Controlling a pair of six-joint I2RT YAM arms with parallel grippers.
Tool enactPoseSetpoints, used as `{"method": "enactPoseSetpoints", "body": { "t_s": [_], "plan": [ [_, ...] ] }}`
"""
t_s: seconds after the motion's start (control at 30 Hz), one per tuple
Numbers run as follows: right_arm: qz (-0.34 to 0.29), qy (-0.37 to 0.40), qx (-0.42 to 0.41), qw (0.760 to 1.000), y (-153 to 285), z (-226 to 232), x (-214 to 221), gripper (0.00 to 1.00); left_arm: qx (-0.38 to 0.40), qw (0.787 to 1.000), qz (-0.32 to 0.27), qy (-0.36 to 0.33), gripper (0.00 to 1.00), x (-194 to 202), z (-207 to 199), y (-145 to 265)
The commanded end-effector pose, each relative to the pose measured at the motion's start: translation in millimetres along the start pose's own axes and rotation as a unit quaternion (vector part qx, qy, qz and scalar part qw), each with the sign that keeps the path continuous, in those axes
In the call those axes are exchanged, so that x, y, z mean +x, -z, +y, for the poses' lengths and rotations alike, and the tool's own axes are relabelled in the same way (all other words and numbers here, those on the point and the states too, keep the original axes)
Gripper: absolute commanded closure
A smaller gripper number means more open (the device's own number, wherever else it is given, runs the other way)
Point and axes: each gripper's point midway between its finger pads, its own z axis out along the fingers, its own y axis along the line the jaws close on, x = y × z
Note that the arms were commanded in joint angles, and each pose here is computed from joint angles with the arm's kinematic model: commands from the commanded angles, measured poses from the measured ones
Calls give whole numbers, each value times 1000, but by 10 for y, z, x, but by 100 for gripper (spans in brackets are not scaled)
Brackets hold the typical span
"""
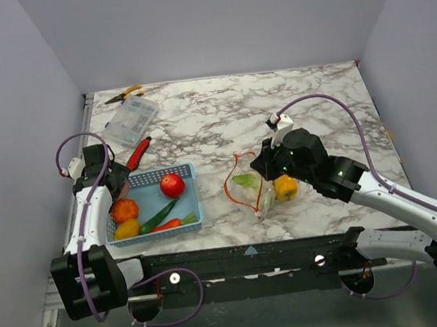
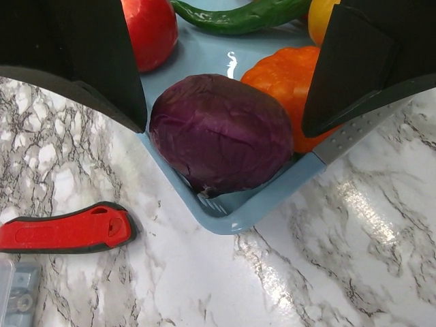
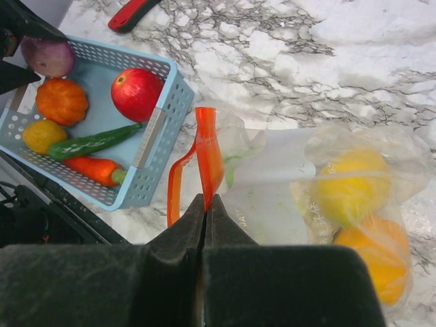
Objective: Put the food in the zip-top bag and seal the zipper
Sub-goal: Pick up the fake vegetable from the bin, then place the fake vegetable in the zipper food storage bag.
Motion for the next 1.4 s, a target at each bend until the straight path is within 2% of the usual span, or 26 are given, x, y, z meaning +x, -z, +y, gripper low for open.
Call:
{"method": "enactPoseSetpoints", "body": {
  "t_s": [0.0,0.17,0.4,0.53,0.63,0.67,0.73,0.8,0.87,1.0,1.1,1.3,1.37],
  "plan": [
    [-7,8,8,1000,4,-25,-36,99,11,1000,10,20,5,48,-15,-50],
    [-6,7,5,1000,-1,-14,-31,99,18,999,-2,26,23,6,-6,-6],
    [-4,5,3,1000,-14,-11,-6,99,69,997,-37,22,36,-118,-91,195],
    [-5,2,1,1000,-13,4,-21,99,148,988,-37,-6,41,-90,-283,400],
    [-3,1,-1,1000,-19,14,-13,99,241,969,-9,-54,42,75,-512,653],
    [-3,2,-1,1000,-24,10,-12,99,281,957,1,-73,42,143,-595,763],
    [-3,0,0,1000,-29,13,-18,99,386,915,40,-112,42,378,-791,1053],
    [-2,-1,-3,1000,-37,27,-14,99,502,851,60,-146,47,563,-1001,1410],
    [-1,-4,-7,1000,-46,40,-6,99,576,793,84,-180,48,768,-1090,1733],
    [0,-9,-16,1000,-59,79,1,99,664,686,116,-273,48,1262,-1128,2315],
    [1,-13,-26,1000,-71,123,-5,99,706,623,130,-311,48,1547,-1089,2602],
    [7,-16,-47,999,-92,206,7,99,742,545,184,-346,47,2015,-1019,2851],
    [4,-17,-49,999,-87,220,-15,99,734,539,205,-359,46,2156,-1033,2847]
  ]
}}
